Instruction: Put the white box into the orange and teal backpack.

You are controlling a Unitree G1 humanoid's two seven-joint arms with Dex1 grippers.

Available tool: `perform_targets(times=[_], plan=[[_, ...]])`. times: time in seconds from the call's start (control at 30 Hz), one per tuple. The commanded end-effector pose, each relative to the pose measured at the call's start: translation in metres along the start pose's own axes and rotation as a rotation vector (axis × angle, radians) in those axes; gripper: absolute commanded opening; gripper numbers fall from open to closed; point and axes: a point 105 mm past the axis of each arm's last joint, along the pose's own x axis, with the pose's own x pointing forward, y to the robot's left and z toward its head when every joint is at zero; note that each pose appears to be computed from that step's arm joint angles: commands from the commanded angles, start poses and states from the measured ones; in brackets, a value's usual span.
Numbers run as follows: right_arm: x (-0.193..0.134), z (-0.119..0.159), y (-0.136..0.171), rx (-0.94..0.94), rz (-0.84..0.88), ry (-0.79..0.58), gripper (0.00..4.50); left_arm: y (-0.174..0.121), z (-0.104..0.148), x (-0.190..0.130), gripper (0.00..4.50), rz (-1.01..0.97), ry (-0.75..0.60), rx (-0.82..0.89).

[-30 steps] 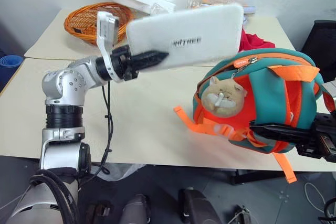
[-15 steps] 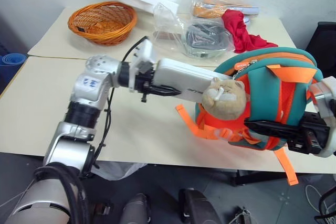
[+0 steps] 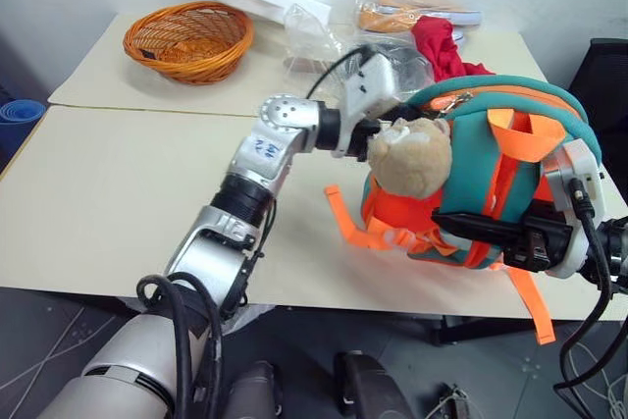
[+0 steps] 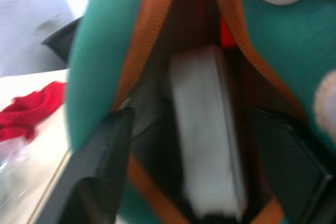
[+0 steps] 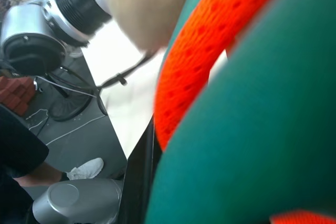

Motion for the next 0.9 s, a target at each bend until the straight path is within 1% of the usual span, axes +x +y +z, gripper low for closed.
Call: perform_targets(times=[0.03,0.07,0.1,0.2,0.27,0.33,0.4,0.47,0.53,0.6,0.63,0.73,0.8,0.87,0.9], plan=[[-0.004,0.007,0.005,-0.032,-0.014,-0.041,0.0,-0.026,0.021,-0.046,4.41,-0.171,-0.085,-0.031],[-0.004,0.006,0.005,-0.028,-0.021,-0.044,0.0,-0.035,0.024,-0.061,4.41,-0.215,-0.088,-0.059],[-0.004,0.005,0.006,-0.026,-0.025,-0.046,0.0,-0.039,0.028,-0.069,4.41,-0.232,-0.091,-0.077],[-0.004,0.004,0.007,-0.019,-0.029,-0.051,0.0,-0.044,0.048,-0.071,4.41,-0.248,-0.129,-0.082],[-0.003,0.004,0.008,-0.017,-0.029,-0.053,0.0,-0.048,0.058,-0.06,4.41,-0.261,-0.144,-0.065],[-0.002,0.005,0.009,-0.017,-0.029,-0.055,0.0,-0.053,0.056,-0.045,4.41,-0.274,-0.116,-0.031],[-0.001,0.009,0.01,-0.019,-0.025,-0.067,0.0,-0.048,0.046,-0.016,4.41,-0.204,-0.071,-0.002],[0.0,0.011,0.011,-0.019,-0.021,-0.078,0.0,-0.041,0.04,0.001,4.41,-0.135,-0.058,-0.018],[0.0,0.017,0.012,-0.01,-0.016,-0.117,0.0,-0.038,0.03,0.016,4.41,-0.07,-0.027,-0.027],[0.0,0.021,0.012,0.0,-0.019,-0.145,0.0,-0.04,0.028,0.02,4.02,-0.073,-0.027,-0.033],[-0.001,0.021,0.012,0.001,-0.028,-0.148,0.0,-0.037,0.029,0.015,3.82,-0.061,-0.029,-0.042],[-0.003,0.019,0.01,0.008,-0.047,-0.145,0.0,-0.026,0.029,0.002,2.91,-0.022,-0.019,-0.055],[-0.009,0.015,0.006,0.019,-0.079,-0.139,0.0,-0.007,0.027,-0.023,2.26,0.024,0.003,-0.066],[-0.017,0.012,0.002,0.032,-0.113,-0.137,0.0,0.012,0.026,-0.05,1.83,0.085,0.03,-0.056],[-0.021,0.011,0.001,0.036,-0.123,-0.137,0.0,0.018,0.025,-0.058,1.58,0.102,0.038,-0.049]])
